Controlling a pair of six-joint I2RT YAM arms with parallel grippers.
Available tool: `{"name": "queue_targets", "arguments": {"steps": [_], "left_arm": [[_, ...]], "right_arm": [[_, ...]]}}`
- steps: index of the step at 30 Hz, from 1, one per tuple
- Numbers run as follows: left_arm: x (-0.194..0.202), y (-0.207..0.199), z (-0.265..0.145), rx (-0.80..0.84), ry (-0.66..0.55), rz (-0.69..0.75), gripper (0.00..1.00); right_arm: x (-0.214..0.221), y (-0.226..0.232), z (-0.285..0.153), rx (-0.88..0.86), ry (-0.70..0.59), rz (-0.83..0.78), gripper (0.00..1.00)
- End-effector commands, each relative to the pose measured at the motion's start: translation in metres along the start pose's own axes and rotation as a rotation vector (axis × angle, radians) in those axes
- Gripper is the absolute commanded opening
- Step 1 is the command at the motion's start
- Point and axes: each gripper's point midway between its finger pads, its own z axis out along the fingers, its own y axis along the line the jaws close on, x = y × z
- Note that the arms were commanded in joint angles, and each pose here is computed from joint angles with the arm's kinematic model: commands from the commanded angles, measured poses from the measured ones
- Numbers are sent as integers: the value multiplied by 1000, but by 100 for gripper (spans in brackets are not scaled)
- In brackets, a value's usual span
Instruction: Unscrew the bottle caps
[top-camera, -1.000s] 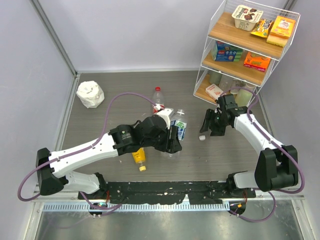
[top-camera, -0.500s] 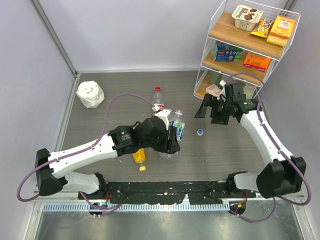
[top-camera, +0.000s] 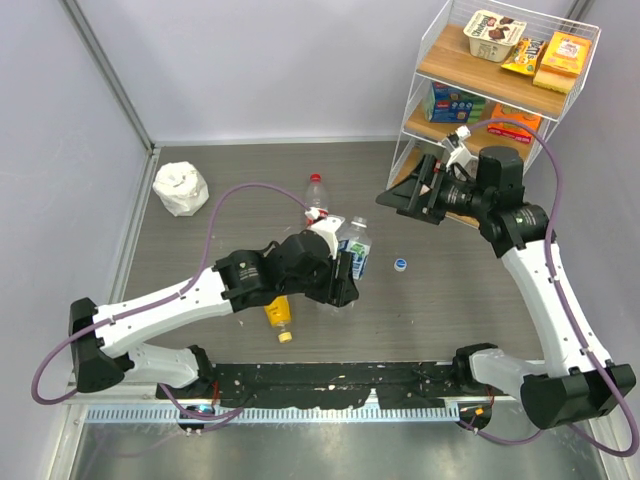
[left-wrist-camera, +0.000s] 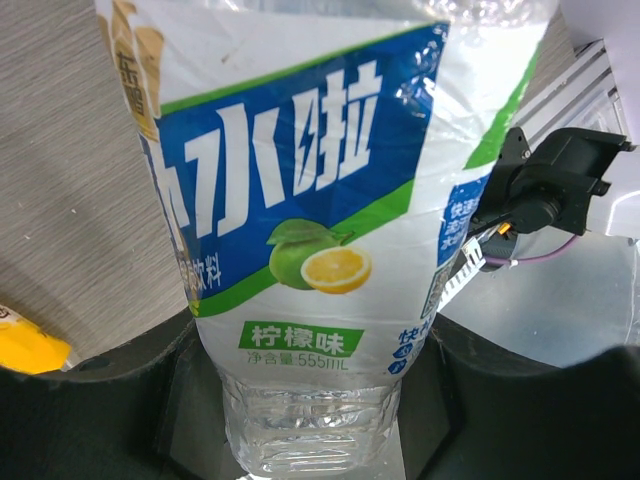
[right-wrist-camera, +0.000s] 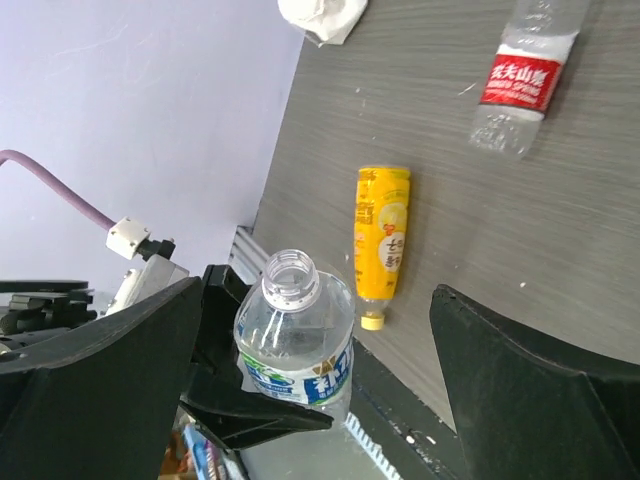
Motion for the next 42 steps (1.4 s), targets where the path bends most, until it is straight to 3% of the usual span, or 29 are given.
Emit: {"name": "queue_targets", "arguments": {"steps": [1, 8, 11, 13, 17, 18, 19, 20, 23, 24, 25, 27, 31, 33, 42], "left_arm": [[-30, -26, -9, 79, -84, 22, 0], [-38, -36, -6, 100, -77, 34, 0], [-40, -38, -6, 100, -81, 39, 0], [-41, -39, -6, 100, -81, 40, 0], [-41, -38, -7, 99, -80, 42, 0], [-41, -37, -7, 97, -82, 41, 0], [-40, -37, -7, 95, -79, 41, 0], [-40, -37, -7, 96, -78, 42, 0], [-40, -37, -7, 95, -77, 41, 1], [-41, -37, -7, 96, -80, 40, 6], [-41, -37, -7, 96, -80, 40, 19], [-40, -36, -7, 92, -78, 41, 55], [-41, -38, -5, 85, -70, 46, 95], [-42, -38, -3, 79, -65, 50, 100], [-45, -30, 7, 60, -58, -26, 100]], "right_arm": [[5, 26, 6, -114, 40, 15, 100], [24, 38, 29, -104, 101, -11, 95], [26, 39, 32, -103, 103, -10, 84], [25, 39, 32, -104, 94, -10, 73], [25, 39, 33, -107, 96, -1, 39], [25, 40, 33, -110, 95, -1, 15], [24, 40, 33, -111, 94, 0, 7], [24, 39, 33, -108, 95, -1, 2], [24, 39, 34, -103, 93, -16, 2], [22, 38, 34, -100, 90, -21, 2], [22, 38, 34, -98, 90, -31, 2], [22, 35, 34, -86, 92, -44, 2], [18, 32, 34, -58, 91, -85, 2], [17, 29, 34, -40, 90, -105, 2], [12, 0, 31, 109, 68, -213, 1]]}}
